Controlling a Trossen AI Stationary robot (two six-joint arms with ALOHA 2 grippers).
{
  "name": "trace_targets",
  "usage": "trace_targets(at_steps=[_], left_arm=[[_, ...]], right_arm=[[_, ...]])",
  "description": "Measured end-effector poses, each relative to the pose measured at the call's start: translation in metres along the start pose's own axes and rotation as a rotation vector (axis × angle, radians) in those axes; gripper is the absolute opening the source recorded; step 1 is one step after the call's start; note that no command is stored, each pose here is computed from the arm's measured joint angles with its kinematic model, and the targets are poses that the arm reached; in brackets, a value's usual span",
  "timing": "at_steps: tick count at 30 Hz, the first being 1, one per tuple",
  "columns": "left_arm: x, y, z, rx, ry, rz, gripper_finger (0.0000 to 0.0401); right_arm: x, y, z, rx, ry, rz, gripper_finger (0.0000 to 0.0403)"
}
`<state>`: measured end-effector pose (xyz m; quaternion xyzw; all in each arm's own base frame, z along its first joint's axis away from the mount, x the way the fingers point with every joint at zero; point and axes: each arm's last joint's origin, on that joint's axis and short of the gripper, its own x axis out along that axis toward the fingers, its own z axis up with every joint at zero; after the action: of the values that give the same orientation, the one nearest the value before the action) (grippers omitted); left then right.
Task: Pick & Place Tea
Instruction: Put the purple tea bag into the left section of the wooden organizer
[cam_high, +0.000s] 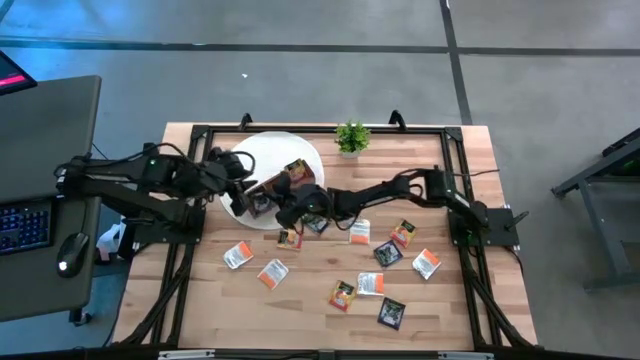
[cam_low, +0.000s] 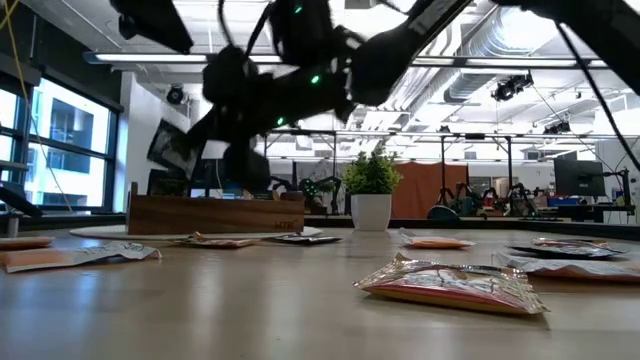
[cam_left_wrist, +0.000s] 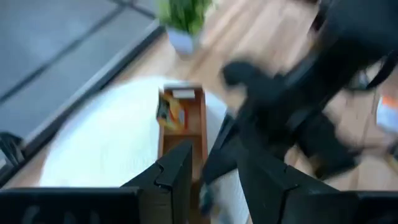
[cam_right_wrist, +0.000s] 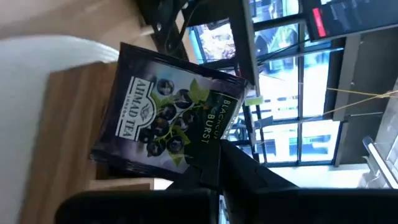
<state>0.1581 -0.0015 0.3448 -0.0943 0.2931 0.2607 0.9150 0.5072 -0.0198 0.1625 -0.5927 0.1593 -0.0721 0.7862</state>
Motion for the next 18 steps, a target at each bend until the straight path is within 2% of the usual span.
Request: trace_targets(at_steps=[5,10,18], left_arm=[[-0.003,0.001,0.001,0.006,-0.005,-0.003,0.0123],[-0.002,0.002,-0.002,0.02,0.027,0.006,0.0123],[-0.001,0.002,-0.004,0.025,0.047,0.017,0.0123]], right_arm=[[0.024,0.001,-0.003,-0.053,0.008,0.015,0.0001],[0.034,0.008,-0.006,-0.129,0.044,0.072,0.0],[0.039,0.004,-0.028,-0.114,0.143,0.083,0.0]])
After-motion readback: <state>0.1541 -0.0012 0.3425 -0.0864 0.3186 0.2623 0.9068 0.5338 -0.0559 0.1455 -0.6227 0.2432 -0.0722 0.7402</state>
